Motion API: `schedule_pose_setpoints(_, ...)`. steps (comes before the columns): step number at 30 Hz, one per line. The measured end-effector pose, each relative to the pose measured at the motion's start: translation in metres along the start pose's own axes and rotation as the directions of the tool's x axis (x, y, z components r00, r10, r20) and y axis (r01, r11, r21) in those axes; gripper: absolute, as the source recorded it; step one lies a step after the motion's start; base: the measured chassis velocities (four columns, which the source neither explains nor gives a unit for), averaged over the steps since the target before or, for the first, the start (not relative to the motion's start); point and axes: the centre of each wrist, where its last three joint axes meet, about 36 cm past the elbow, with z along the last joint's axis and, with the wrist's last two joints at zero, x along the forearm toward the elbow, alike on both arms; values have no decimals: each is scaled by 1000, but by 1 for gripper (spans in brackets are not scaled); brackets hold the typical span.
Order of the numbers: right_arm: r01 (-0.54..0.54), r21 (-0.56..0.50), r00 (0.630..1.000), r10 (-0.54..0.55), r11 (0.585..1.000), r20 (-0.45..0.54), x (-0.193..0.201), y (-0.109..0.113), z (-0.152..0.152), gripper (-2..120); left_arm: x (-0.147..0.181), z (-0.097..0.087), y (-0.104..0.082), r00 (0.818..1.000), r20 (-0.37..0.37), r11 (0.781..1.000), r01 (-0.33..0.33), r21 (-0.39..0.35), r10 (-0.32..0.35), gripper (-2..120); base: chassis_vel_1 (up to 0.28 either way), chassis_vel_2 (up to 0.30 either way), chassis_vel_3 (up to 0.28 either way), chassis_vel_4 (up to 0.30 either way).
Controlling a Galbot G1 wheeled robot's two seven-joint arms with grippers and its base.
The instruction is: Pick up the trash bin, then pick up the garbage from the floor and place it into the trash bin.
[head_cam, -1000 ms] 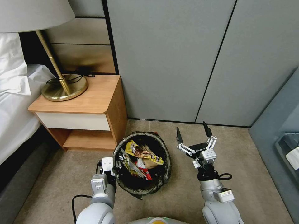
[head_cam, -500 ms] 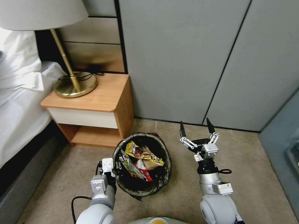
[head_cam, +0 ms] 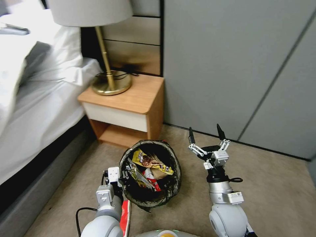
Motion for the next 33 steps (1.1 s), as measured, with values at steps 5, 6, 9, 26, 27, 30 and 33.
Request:
schedule_pose_setpoints(5,3,3,1000,-3,1000,0,0,-1,0,100,0,0,0,1000,0,1000,0,1,0,0,133,126,124,117)
schedule_pose_setpoints(6,4,4,1000,-4,1000,0,0,-1,0,100,0,0,0,1000,0,1000,0,1,0,0,130,131,128,108)
schedule_pose_setpoints(9,5,6,1000,-5,1000,1,0,-2,0,100,1,-1,0,1000,3,1000,-1,1,1,0,109,122,131,119)
schedule_pose_setpoints(26,43,16,999,-43,999,-5,5,-1,-1,100,3,-10,3,1000,26,1000,1,3,-1,0,126,122,122,126)
schedule_pose_setpoints(27,45,16,999,-45,999,-4,6,-1,-1,100,3,-10,4,1000,27,1000,1,4,-1,0,126,125,159,128)
schedule_pose_setpoints(30,48,16,999,-48,999,-2,6,-1,-1,100,4,-12,4,1000,29,1000,0,6,0,0,122,125,127,125)
schedule_pose_setpoints(33,50,16,999,-50,999,-2,6,-1,-1,100,5,-13,5,999,33,1000,1,6,-1,0,134,112,103,116)
